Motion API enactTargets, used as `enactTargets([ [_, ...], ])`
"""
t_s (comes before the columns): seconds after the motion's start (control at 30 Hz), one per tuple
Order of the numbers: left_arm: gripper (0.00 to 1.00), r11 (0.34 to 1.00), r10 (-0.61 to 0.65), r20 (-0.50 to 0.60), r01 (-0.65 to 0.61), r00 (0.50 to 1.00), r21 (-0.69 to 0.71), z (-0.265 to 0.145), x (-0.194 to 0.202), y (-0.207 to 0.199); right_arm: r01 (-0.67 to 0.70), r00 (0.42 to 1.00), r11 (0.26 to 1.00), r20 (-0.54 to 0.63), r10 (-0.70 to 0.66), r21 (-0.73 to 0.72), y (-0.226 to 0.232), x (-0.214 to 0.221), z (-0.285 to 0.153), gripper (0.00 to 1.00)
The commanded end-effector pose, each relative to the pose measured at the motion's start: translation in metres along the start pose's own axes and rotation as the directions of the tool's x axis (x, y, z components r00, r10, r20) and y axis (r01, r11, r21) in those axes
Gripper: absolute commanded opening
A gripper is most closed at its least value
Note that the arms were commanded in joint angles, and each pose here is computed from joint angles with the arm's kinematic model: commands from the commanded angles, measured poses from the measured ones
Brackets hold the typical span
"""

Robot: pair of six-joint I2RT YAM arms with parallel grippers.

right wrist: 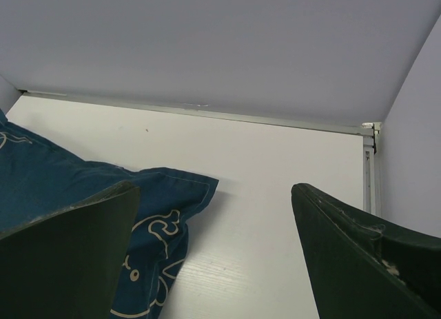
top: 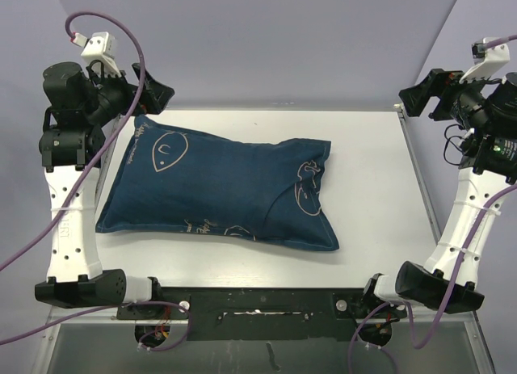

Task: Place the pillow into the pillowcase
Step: Reset both arms

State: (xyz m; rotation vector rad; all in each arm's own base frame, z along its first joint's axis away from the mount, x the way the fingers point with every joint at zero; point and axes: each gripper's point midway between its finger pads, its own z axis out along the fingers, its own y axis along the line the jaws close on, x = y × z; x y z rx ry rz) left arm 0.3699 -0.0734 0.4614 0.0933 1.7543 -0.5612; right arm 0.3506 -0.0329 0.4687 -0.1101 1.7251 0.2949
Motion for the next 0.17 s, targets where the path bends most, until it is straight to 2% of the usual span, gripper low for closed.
enactTargets([
  [0.0,0.98,0.999,0.039,0.054,-0.039,0.998,-0.001,-0.0037,-0.0171,-0.0023,0.034,0.997,0.999,0.071,-0.036,0.027,-0.0011,-0.0234,-0.0076,0.98],
  [0.13,0.98,0.999,0.036,0.056,-0.036,0.998,0.009,-0.0027,-0.0172,-0.0030,0.035,0.997,0.999,0.067,-0.037,0.032,-0.0030,-0.0223,-0.0085,0.98],
])
